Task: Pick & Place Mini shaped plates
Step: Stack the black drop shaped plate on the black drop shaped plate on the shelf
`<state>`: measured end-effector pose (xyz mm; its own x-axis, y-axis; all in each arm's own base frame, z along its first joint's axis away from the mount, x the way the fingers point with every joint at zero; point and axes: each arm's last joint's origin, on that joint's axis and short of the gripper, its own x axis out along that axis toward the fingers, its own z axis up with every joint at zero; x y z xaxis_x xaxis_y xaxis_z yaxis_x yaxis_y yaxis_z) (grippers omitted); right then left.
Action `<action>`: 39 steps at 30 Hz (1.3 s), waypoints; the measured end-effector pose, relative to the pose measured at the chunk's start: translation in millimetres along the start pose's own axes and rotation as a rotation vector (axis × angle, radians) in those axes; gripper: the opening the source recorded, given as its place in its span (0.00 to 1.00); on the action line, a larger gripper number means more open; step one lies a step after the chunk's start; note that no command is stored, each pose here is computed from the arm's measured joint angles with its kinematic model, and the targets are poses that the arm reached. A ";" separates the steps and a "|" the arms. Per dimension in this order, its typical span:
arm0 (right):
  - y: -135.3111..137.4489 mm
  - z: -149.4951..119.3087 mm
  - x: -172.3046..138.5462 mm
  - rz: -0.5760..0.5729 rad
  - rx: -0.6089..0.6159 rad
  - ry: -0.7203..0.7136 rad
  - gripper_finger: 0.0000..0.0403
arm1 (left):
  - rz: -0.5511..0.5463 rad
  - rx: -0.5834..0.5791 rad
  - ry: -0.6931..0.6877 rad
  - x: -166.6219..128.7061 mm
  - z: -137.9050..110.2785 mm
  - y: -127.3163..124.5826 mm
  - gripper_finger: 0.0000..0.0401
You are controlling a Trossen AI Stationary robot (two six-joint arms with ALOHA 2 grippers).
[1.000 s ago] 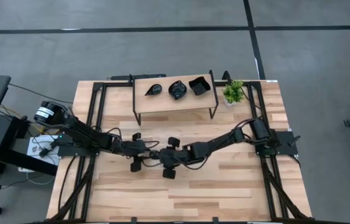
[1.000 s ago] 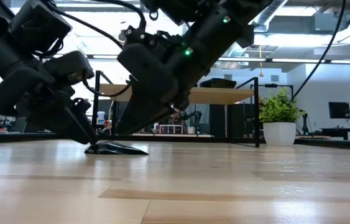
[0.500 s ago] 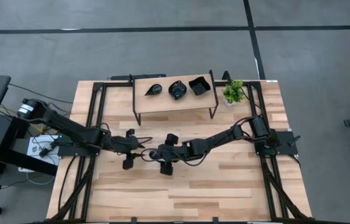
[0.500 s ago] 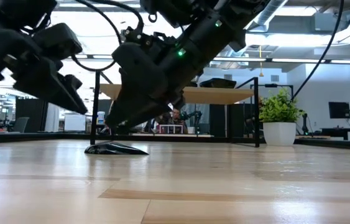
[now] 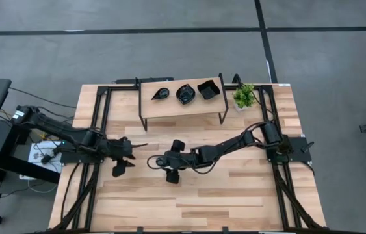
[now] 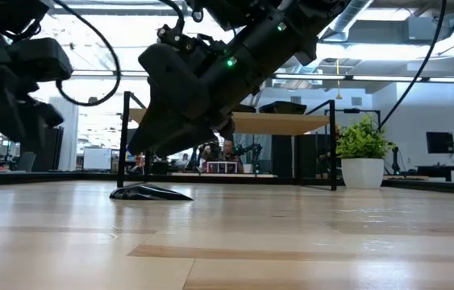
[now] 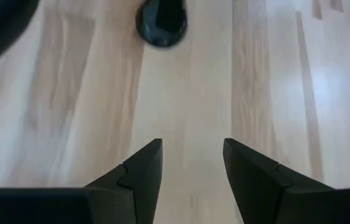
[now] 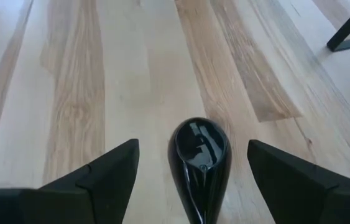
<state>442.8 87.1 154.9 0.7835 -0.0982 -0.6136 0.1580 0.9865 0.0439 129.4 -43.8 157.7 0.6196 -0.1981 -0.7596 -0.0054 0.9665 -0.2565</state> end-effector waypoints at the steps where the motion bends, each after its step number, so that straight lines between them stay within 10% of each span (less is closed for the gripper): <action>1: 0.2 0.3 0.0 0.001 -0.003 -0.004 0.74 | -0.007 -0.021 0.013 -1.5 -1.6 0.4 0.43; 39: -7.4 -28.8 40.9 0.009 0.035 0.007 0.74 | 0.001 -0.082 0.014 -9.3 -5.8 2.6 0.43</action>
<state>456.3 79.6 106.8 0.7808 -0.0886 -0.6185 0.1721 0.9821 0.0765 119.0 -40.5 160.7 0.6087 -0.2002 -0.7677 -0.0704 0.9502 -0.3036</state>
